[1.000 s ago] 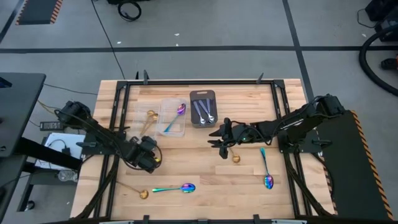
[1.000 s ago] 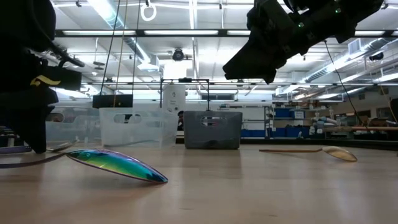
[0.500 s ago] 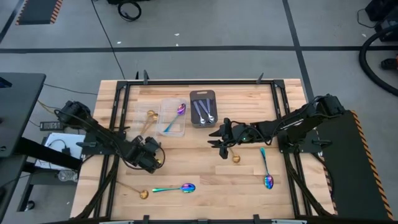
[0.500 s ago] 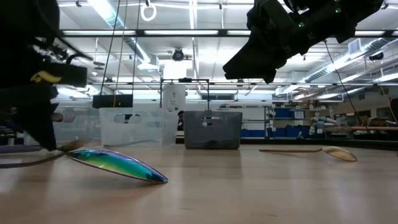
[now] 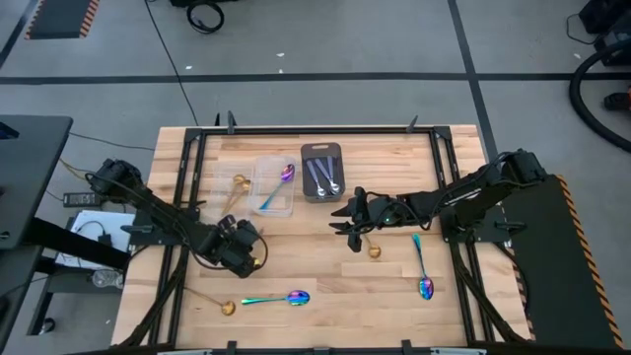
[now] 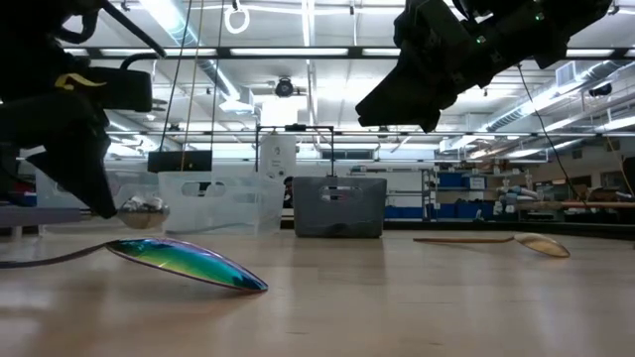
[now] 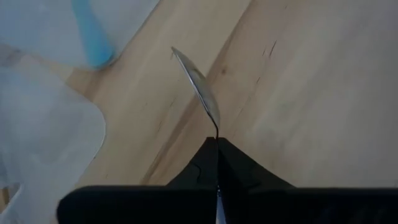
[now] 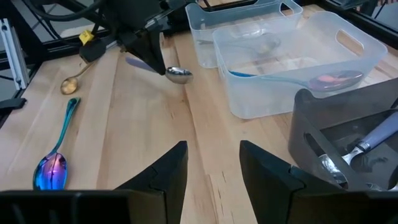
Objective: Sort silverware by color (type)
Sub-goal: Put the purple spoon into the black transparent bin
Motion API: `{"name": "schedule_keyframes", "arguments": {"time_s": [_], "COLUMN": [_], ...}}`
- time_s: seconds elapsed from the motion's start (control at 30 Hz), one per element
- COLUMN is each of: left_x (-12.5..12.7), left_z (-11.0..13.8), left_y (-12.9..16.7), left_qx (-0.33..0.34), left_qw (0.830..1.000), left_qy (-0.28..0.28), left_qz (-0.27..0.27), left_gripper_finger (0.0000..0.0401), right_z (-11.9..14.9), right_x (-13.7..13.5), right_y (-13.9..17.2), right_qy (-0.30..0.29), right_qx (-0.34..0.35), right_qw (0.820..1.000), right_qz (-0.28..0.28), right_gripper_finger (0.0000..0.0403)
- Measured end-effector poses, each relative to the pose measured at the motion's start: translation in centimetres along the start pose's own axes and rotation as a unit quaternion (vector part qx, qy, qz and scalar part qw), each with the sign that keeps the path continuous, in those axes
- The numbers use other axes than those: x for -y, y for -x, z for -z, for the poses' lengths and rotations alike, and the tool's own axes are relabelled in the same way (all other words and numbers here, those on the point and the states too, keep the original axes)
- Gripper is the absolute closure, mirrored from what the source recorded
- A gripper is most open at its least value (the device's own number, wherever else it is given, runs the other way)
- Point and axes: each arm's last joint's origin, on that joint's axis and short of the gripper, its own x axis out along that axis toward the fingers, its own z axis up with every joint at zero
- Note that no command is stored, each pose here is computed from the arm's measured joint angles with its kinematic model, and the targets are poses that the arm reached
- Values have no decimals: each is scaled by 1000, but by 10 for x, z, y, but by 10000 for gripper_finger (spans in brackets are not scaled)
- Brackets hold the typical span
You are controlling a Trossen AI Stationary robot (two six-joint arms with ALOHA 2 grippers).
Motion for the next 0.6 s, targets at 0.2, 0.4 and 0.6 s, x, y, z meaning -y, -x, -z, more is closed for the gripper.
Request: {"name": "schedule_keyframes", "arguments": {"time_s": [0.2, 0.4, 0.6], "left_x": [8, 17, 25], "left_z": [-8, -23, -38], "left_y": [0, 1, 6], "left_qx": [57, 130, 213], "left_qw": [997, 987, 966], "left_qy": [-40, -86, -136], "left_qz": [23, 46, 50], "left_gripper_finger": [399, 400, 400], "right_z": [0, -2, -1], "right_x": [-2, -3, -5], "right_y": [0, 0, 0], "right_qy": [14, 37, 63], "right_qx": [-3, 3, 0], "right_qw": [1000, 998, 996], "right_qz": [-28, -44, -68], "right_gripper_finger": [247, 247, 241]}}
